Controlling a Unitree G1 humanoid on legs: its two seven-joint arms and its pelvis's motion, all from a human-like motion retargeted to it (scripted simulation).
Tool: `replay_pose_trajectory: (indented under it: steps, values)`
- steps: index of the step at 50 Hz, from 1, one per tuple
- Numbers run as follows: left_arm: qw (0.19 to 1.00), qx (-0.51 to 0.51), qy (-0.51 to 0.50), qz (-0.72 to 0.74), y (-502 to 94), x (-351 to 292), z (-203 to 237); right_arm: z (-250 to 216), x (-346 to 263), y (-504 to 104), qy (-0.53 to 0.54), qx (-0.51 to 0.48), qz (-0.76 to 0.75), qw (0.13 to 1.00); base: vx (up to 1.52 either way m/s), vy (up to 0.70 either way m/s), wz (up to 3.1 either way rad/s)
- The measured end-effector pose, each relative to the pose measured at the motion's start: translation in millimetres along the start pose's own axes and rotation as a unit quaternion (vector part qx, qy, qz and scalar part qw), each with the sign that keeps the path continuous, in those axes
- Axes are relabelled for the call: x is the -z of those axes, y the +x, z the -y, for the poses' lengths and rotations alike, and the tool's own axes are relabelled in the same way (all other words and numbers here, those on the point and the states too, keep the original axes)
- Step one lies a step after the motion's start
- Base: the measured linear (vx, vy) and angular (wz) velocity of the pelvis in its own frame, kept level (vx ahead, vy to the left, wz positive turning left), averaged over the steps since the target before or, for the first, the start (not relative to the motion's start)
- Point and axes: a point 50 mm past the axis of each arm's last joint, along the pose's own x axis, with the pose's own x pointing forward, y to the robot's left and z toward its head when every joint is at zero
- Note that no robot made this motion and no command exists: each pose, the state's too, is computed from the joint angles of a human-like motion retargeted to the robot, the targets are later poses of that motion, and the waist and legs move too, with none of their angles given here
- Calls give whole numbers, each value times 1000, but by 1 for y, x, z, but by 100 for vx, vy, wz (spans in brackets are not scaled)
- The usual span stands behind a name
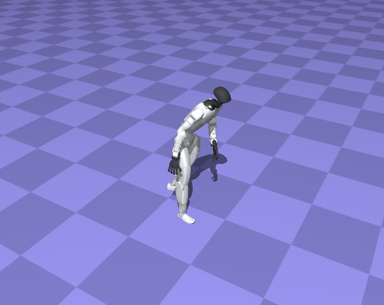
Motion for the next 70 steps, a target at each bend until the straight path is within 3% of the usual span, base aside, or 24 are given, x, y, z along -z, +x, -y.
replay_pose_trajectory:
  steps: [6, 10, 13, 17, 20, 23, 27, 29, 31, 33, 35, 37, 39, 43, 49, 53, 55, 57, 60, 65, 70]
  values:
    - [984, 90, -152, 27, -15, 0, 35, 11, 45, -6, 9, -15, -130, 991, 67, -19, 33]
    - [965, 43, -244, -88, -39, 52, 57, 25, 18, 6, 56, 35, -94, 993, 74, -22, -79]
    - [951, 4, -227, -210, -78, 108, 78, 44, -26, 17, 126, 140, -28, 982, 80, -15, -81]
    - [934, 81, -123, -327, -135, 173, 86, 53, -92, 22, 169, 203, 65, 962, 83, -9, -44]
    - [907, 148, -59, -389, -166, 204, 79, 51, -153, 19, 158, 176, 168, 957, 84, -3, -34]
    - [878, 171, -30, -445, -185, 222, 76, 49, -218, 4, 72, 115, 295, 946, 86, 3, -43]
    - [867, 162, -61, -467, -186, 225, 71, 46, -288, -29, -4, 59, 433, 899, 91, 11, -66]
    - [871, 148, -112, -455, -175, 220, 67, 42, -304, -39, 89, 15, 452, 887, 95, 15, -29]
    - [872, 123, -164, -444, -155, 209, 62, 36, -303, -38, 254, -42, 426, 868, 96, 16, 36]
    - [876, 80, -178, -441, -126, 190, 56, 29, -281, -27, 395, -65, 364, 841, 96, 13, 77]
    - [891, 19, -140, -432, -88, 159, 44, 23, -243, -12, 442, -33, 289, 848, 96, 9, 82]
    - [920, -30, -88, -381, -46, 113, 25, 15, -191, 3, 362, 23, 218, 906, 96, 7, 76]
    - [956, -55, -62, -280, -6, 54, 4, 9, -130, 12, 217, 57, 150, 963, 96, 4, 85]
    - [996, -81, -28, -12, 37, -76, -44, 11, -3, 4, 11, 61, -13, 998, 97, -7, 116]
    - [931, -198, 168, 255, 3, -250, -143, 71, 133, -50, -2, 74, -278, 958, 103, -27, 97]
    - [823, -303, 360, 318, -63, -351, -202, 98, 163, -74, -49, 56, -325, 943, 103, -35, -42]
    - [777, -366, 410, 307, -92, -383, -222, 101, 161, -73, -72, 72, -314, 944, 99, -29, -94]
    - [768, -411, 386, 304, -107, -400, -227, 97, 142, -58, -65, 102, -282, 952, 100, -22, -76]
    - [809, -411, 236, 348, -99, -403, -206, 76, 90, -24, 7, 135, -202, 970, 103, -16, -38]
    - [896, -189, -26, 400, -36, -337, -113, 3, -52, 17, 117, 30, 8, 993, 104, -6, -74]
    - [954, 2, -37, 297, 9, -205, -44, -46, -221, -7, 117, -85, 255, 956, 106, 11, -126]
